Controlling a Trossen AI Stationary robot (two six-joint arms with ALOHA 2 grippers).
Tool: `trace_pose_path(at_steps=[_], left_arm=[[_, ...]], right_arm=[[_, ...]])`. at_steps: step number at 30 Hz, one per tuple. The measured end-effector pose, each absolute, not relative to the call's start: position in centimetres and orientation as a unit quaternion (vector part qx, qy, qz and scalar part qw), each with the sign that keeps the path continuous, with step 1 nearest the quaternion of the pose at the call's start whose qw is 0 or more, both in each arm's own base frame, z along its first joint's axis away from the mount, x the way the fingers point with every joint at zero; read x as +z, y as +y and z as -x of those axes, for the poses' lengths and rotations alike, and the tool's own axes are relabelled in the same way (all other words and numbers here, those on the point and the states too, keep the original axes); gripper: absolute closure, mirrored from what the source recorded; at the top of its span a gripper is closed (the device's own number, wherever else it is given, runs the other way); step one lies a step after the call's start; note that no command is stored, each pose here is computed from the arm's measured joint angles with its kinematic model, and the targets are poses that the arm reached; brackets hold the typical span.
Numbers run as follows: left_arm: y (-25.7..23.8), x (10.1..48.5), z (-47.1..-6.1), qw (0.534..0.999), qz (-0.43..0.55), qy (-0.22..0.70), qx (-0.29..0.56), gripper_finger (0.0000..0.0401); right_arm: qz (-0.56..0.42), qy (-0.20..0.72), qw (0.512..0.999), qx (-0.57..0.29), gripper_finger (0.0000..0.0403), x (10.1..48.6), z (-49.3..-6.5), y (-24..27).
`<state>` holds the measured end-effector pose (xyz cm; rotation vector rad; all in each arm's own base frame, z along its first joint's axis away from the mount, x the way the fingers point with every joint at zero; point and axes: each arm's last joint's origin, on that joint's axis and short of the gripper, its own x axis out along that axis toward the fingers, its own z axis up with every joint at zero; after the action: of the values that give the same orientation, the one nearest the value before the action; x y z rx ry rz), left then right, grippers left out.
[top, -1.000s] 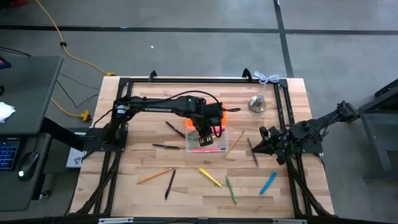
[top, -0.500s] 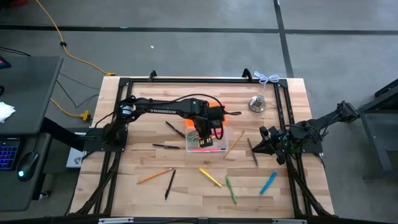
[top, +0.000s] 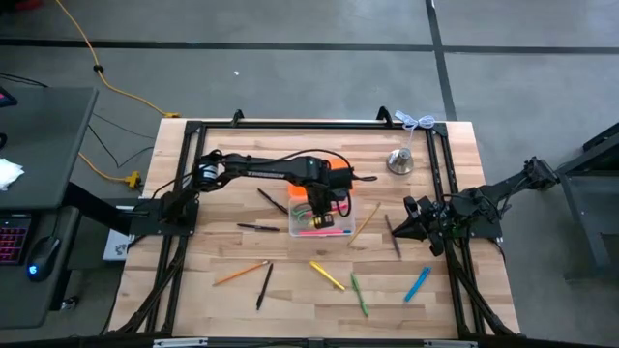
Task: Pick & place school supplies into a supply box
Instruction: Put the pink pen into the container
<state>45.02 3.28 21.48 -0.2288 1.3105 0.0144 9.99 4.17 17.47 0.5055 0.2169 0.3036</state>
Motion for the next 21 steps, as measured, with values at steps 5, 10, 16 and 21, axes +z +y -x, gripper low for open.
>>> trace_pose_path(at_steps=[5,10,16,21], left_arm=[[3.3,21.2,-45.1,0.787,0.099,0.609,0.001,0.0355],[3.5,20.7,-45.3,0.787,0.100,0.609,0.003,0.0355],[3.5,20.2,-45.3,0.790,0.101,0.605,0.004,0.0355],[3.5,19.6,-45.1,0.787,0.102,0.609,0.004,0.0355]], right_arm=[[-0.248,0.106,0.951,0.148,0.0391,17.5,-10.0,4.2],[-0.248,0.106,0.951,0.148,0.0391,17.5,-10.0,4.2],[-0.248,0.107,0.951,0.150,0.0391,17.5,-10.0,4.2],[-0.248,0.107,0.951,0.150,0.0391,17.5,-10.0,4.2]])
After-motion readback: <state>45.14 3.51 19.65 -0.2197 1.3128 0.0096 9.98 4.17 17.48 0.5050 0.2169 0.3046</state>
